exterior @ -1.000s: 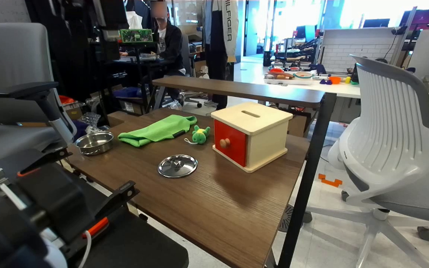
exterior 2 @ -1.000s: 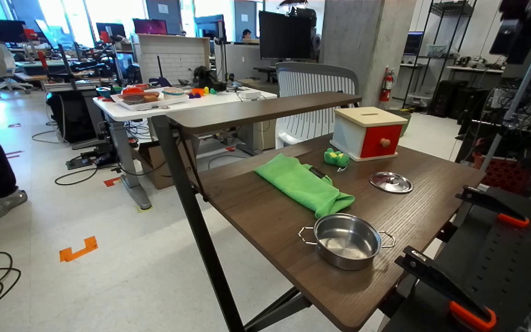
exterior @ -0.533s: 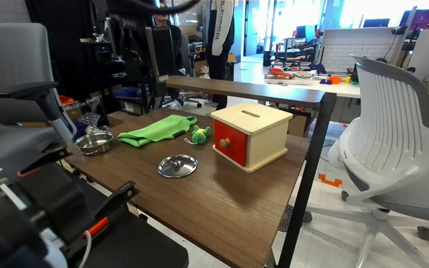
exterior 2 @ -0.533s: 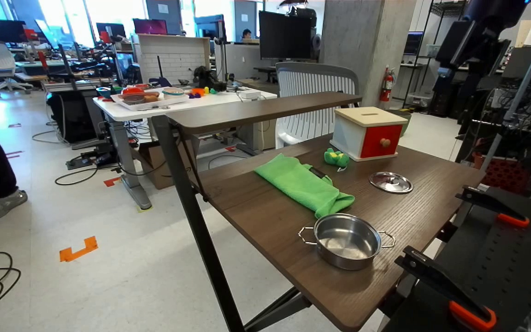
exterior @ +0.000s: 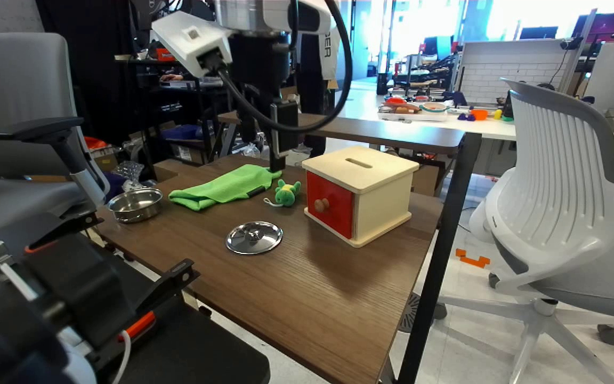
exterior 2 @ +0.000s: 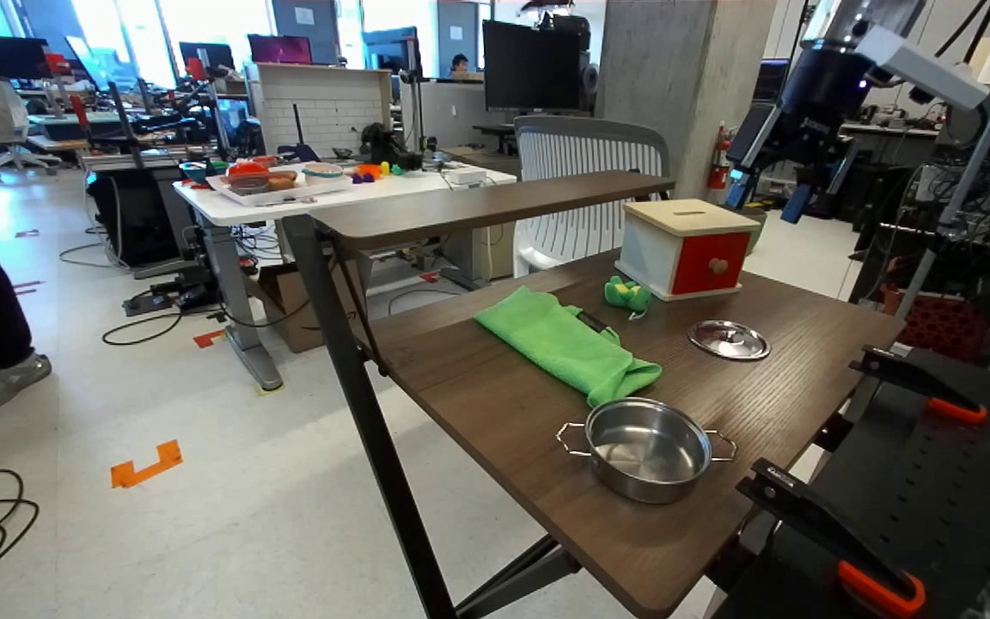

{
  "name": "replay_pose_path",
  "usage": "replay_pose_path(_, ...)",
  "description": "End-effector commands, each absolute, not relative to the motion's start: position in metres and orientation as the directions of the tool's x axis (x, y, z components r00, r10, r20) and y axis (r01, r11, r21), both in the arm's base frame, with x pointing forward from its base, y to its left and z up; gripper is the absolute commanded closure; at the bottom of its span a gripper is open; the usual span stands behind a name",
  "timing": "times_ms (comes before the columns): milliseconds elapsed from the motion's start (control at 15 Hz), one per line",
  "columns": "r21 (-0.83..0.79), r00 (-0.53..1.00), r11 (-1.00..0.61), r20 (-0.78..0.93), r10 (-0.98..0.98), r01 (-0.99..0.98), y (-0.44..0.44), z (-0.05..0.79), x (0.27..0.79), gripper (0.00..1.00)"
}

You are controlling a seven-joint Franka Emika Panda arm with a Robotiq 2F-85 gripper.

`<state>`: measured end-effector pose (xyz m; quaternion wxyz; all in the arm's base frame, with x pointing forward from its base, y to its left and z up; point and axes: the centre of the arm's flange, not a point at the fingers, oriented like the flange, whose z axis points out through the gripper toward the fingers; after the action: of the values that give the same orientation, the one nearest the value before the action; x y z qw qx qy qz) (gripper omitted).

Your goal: Open the drawer, then put the green doll in the drawer

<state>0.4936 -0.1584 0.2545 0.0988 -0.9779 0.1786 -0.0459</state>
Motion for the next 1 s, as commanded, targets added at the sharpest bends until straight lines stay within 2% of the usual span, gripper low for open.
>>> replay_pose_path(0, -0.178, 0.916, -0.908, 0.065, -0.395, -0.379, -0.183, 0.226, 0.515, 0.0)
replay_pose_path(467, -0.126, 0.891, -0.894, 0.099, -0.442, -0.43, -0.214, 0.187, 0.532, 0.0)
replay_pose_path(933, -0.064, 0.889, -0.903, 0.16, -0.43, -0.425, -0.203, 0.154, 0.541, 0.0)
